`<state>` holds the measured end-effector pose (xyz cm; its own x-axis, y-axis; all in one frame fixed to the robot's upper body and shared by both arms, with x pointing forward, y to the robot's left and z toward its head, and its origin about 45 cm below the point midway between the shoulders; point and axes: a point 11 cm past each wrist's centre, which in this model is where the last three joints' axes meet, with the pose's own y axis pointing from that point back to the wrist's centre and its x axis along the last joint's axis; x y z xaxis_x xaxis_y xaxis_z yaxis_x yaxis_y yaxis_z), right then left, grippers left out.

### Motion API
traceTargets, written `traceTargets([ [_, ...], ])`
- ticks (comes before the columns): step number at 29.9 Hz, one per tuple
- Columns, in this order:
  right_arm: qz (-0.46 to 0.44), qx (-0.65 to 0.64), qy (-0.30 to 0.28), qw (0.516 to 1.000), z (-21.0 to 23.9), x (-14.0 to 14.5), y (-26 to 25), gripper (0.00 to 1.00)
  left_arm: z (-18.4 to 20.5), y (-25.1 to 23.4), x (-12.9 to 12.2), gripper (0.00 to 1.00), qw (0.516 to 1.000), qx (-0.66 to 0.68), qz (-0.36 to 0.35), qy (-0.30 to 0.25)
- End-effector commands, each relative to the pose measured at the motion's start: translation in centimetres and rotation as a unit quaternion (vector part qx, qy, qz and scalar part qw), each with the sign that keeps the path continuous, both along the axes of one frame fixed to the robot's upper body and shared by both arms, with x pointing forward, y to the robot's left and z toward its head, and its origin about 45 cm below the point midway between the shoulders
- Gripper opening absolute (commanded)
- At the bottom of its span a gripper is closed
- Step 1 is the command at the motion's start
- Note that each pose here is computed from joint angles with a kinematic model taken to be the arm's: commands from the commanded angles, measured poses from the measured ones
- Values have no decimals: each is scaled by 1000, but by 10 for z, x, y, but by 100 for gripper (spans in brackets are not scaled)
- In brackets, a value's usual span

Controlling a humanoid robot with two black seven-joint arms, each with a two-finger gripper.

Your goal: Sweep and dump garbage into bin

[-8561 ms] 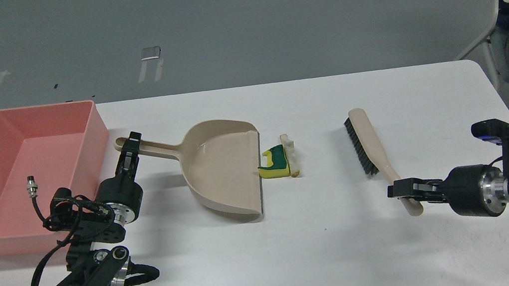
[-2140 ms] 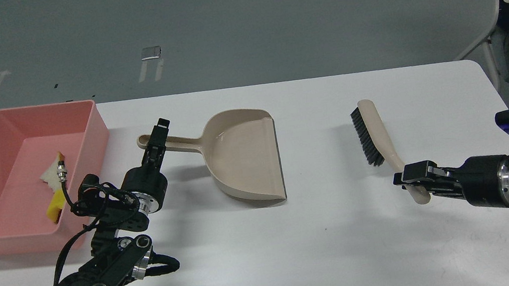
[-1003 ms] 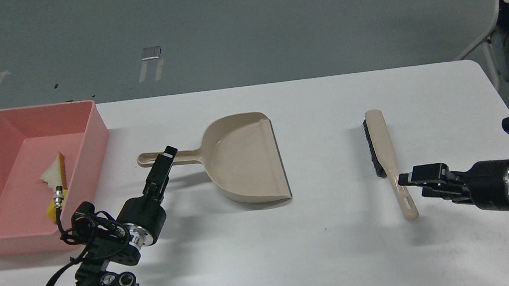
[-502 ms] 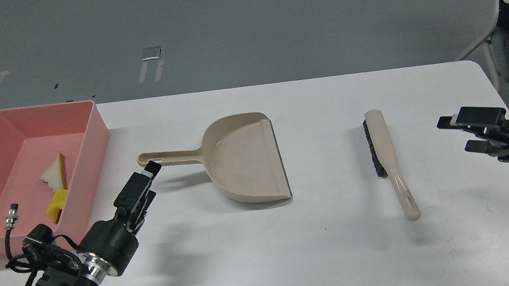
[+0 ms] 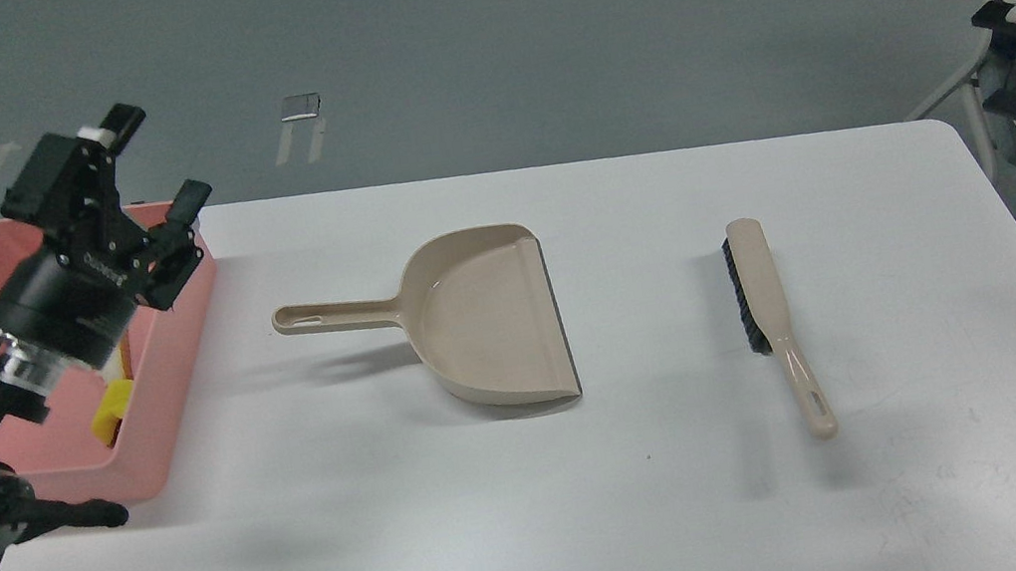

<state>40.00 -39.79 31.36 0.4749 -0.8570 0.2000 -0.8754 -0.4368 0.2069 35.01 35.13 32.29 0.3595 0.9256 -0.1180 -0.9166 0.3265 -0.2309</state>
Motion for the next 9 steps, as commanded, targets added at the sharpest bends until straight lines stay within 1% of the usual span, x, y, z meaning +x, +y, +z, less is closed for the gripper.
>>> traceTargets([
  [1,-17,58,-14,998,-3,22,21,98,11,7,34,98,999,-44,12,1],
  [2,-20,82,-15,996,-7,30,31,98,6,-6,49,98,998,-62,5,8],
  [4,-21,110,-17,994,-10,38,43,98,4,-21,64,98,997,-75,-8,14],
  [6,-25,159,-19,987,-15,52,62,98,-4,-36,87,98,995,-87,-21,34],
  [9,-30,209,-20,977,-20,61,78,98,-21,-49,104,98,992,-104,-30,59],
])
